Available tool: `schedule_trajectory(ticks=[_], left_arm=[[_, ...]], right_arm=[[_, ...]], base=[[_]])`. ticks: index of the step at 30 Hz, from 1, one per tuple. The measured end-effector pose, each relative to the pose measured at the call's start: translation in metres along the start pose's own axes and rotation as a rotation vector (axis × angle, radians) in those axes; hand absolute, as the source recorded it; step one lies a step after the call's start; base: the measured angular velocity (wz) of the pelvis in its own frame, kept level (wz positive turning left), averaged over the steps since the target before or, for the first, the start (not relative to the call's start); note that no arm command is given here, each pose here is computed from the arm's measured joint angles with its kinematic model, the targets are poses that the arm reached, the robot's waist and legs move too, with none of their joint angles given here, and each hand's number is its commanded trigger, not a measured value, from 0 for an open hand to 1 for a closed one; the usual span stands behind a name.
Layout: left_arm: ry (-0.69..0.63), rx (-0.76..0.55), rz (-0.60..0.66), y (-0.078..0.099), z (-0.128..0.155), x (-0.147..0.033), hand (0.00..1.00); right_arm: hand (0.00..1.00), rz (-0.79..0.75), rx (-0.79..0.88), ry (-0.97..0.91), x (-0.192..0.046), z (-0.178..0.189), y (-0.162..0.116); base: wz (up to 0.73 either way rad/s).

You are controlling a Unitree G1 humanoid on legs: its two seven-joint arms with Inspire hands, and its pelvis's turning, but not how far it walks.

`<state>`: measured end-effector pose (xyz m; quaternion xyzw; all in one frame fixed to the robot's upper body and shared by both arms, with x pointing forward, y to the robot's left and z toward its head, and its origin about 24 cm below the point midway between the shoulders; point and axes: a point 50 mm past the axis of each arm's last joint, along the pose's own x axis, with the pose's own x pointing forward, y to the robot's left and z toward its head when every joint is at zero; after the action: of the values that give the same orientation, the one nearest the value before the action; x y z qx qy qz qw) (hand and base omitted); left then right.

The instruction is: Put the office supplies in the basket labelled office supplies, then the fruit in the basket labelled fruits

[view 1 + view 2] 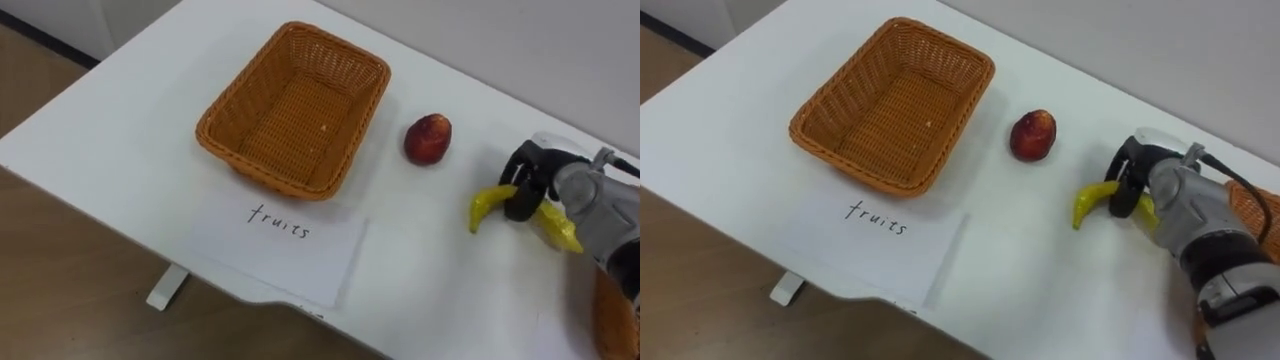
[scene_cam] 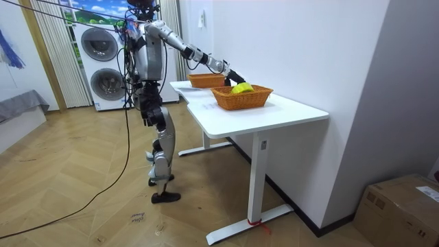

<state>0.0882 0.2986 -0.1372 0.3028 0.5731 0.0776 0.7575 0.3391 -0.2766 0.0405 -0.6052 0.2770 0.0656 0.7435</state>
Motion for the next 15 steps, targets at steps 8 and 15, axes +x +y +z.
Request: schedule_trajectory(ticks=[8,15], left_arm=[[0.006,-0.01,0.02,0.0,-0.007,-0.001,0.0],[0.026,-0.055,0.053,0.005,-0.012,-0.001,0.0]], right_arm=[[1.0,-0.017,-0.078,-0.126,-0.009,0.028,-0.006],[1.0,-0.042,-0.083,-0.26,-0.02,0.055,-0.013]], base=[[-0.02],[0.0]])
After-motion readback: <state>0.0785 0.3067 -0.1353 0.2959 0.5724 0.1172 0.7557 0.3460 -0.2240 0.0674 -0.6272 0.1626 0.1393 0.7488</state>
